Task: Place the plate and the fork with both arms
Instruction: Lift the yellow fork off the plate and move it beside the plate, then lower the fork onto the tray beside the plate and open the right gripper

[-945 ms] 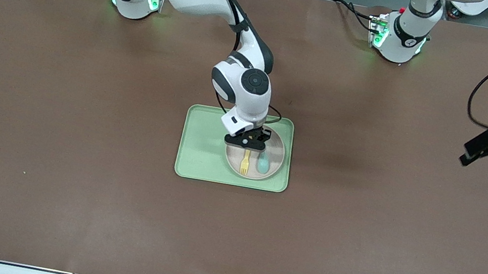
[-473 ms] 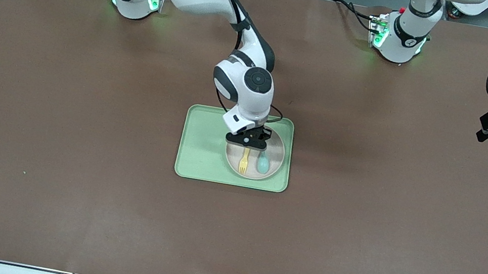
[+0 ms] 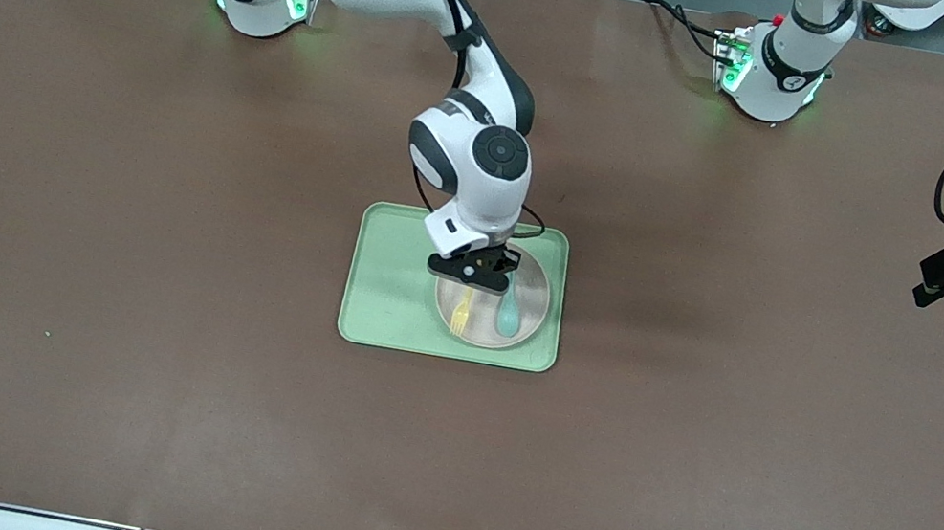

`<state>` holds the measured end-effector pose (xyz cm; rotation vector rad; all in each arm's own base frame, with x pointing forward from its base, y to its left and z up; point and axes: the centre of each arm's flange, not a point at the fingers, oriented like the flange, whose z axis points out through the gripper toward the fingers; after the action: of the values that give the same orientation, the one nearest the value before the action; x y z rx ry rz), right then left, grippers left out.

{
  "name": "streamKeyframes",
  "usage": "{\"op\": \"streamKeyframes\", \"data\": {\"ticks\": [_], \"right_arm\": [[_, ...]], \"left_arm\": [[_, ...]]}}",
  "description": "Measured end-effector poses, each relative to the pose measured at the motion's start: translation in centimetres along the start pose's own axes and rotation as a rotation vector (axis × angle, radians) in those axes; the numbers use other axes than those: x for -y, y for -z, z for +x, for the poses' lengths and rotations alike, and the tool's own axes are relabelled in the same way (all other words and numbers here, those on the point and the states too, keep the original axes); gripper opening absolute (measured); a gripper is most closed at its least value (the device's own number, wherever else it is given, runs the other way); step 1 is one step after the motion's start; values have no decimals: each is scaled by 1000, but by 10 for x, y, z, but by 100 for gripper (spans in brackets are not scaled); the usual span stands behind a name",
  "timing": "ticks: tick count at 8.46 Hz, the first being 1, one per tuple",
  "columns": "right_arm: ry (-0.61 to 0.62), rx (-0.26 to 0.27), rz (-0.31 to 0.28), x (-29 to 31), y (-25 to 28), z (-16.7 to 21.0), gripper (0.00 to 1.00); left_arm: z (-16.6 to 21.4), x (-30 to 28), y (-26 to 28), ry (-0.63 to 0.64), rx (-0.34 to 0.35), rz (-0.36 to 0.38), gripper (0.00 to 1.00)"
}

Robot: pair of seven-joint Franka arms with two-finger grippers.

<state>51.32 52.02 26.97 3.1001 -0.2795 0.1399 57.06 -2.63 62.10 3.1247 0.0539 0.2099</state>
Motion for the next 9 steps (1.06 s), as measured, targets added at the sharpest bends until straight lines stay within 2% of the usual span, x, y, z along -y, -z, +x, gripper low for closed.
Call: {"op": "streamKeyframes", "data": {"ticks": [2,5,9], "right_arm": [[-32,23,-25,-45,33,24,22],[-35,39,-29,-117,-19,31,22],[7,9,21,-132,-54,13,22]], "left_arm": [[-4,-1,3,-8,17,1,100],[-6,-1,6,-40,14,0,100],[-5,2,6,-97,14,0,100]]}}
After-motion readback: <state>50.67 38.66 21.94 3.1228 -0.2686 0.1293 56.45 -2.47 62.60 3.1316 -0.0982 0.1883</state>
